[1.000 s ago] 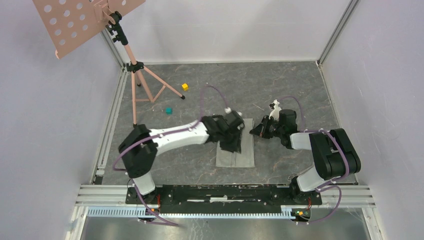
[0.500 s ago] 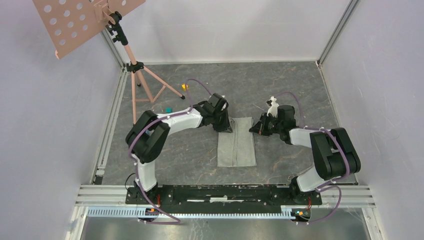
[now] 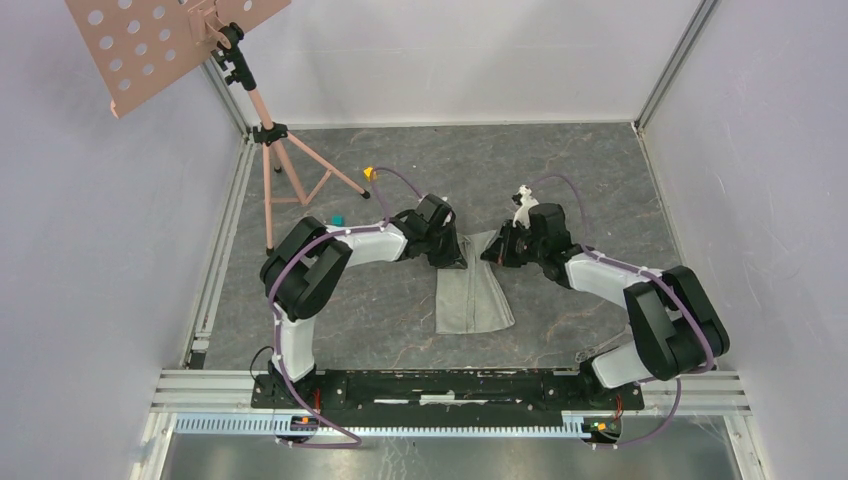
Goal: Fold the napkin into a case and place the utensils inside
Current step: Fold the 2/3-rectangle-folded napkin at the center of the board.
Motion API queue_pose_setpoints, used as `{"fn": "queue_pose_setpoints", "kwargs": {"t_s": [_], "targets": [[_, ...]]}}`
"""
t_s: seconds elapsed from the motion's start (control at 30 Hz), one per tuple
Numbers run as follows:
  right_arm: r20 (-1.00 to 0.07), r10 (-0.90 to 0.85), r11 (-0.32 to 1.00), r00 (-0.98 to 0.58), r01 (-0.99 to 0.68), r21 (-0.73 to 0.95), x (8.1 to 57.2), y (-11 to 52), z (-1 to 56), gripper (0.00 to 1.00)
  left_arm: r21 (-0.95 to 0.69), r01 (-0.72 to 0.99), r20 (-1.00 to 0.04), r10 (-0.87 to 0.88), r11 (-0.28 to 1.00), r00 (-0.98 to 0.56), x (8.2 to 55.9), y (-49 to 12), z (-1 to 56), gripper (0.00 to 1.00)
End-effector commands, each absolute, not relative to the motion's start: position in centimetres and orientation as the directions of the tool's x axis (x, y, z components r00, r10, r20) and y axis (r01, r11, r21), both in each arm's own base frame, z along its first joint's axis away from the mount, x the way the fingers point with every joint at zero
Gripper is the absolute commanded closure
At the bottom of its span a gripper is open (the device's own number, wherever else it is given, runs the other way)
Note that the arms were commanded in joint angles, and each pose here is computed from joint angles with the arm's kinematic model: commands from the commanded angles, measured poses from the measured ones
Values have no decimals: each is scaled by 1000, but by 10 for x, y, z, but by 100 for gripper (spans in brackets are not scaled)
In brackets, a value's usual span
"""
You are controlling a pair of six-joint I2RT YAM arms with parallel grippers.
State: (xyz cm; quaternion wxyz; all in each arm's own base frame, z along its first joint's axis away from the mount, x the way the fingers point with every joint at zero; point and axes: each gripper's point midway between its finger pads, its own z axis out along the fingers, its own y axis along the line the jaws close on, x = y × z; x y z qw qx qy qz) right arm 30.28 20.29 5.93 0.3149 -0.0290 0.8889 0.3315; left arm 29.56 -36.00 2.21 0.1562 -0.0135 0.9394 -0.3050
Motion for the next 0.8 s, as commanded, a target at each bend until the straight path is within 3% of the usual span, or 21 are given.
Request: {"fn": "queue_pose_setpoints", "kwargs": {"t_s": [0.0, 0.4, 0.6, 0.77], "targets": [[-593, 246, 752, -767, -235, 616, 314, 224, 88, 99, -590, 48, -281, -150, 806, -948, 293, -357, 18, 95], [-458, 409, 655, -789, -96, 749, 300, 265, 75, 100, -600, 64, -303, -152, 797, -941, 292, -351, 28, 94], [-464, 404, 686, -788, -74, 724, 300, 259, 67, 99, -685, 53, -254, -171, 726, -952, 272, -335, 74, 63], [-464, 399, 693, -791, -71, 717, 300, 260, 68, 100, -669, 52, -275, -182, 741, -944, 263, -302, 83, 59]]}}
